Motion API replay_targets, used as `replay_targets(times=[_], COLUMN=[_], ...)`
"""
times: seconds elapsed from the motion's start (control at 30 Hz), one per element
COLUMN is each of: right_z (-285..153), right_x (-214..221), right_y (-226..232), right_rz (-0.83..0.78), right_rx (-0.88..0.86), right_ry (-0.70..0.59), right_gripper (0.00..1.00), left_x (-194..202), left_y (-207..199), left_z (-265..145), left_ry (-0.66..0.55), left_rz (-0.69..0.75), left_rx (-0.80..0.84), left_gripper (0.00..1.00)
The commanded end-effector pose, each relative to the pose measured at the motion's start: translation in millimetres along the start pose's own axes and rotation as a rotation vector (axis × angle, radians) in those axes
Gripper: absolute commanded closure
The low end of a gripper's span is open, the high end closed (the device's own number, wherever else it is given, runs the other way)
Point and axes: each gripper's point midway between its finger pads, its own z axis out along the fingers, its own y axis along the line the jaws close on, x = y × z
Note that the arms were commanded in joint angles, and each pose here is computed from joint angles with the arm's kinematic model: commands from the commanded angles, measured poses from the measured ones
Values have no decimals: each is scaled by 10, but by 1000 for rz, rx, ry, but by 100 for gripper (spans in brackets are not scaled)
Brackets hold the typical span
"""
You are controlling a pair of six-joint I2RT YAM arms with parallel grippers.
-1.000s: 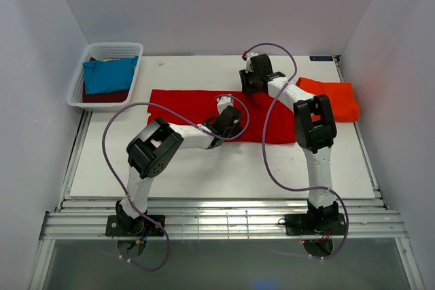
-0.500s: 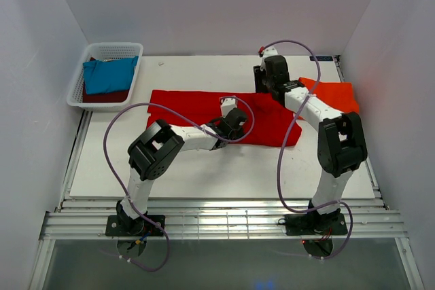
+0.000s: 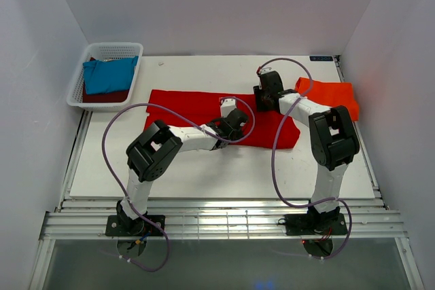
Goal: Fold and stack the t-shirts
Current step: Fold the tshirt
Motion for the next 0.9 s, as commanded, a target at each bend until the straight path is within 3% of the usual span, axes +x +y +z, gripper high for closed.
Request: replay_targets(times=[0.0,0.47,0.77,0.87], right_z=[9,-85,-23,-36], right_x=[-4,291,141,73], right_y=[-18,-63,-59,-64], right_rz=[22,44,43,39], right_rx=[23,40,46,47], right_ry=[-2,52,23,3], right_gripper=[53,53,54,59], left_x=[-132,-90,-68,-53], left_y=[10,52,95,106], left_z=[-181,-185,-193,-193], left_ry=[-17,-7,-5,-1], left_rz=[20,7,13,13], left_rx=[-14,-21,-32,-34], left_gripper=[100,100,100,100])
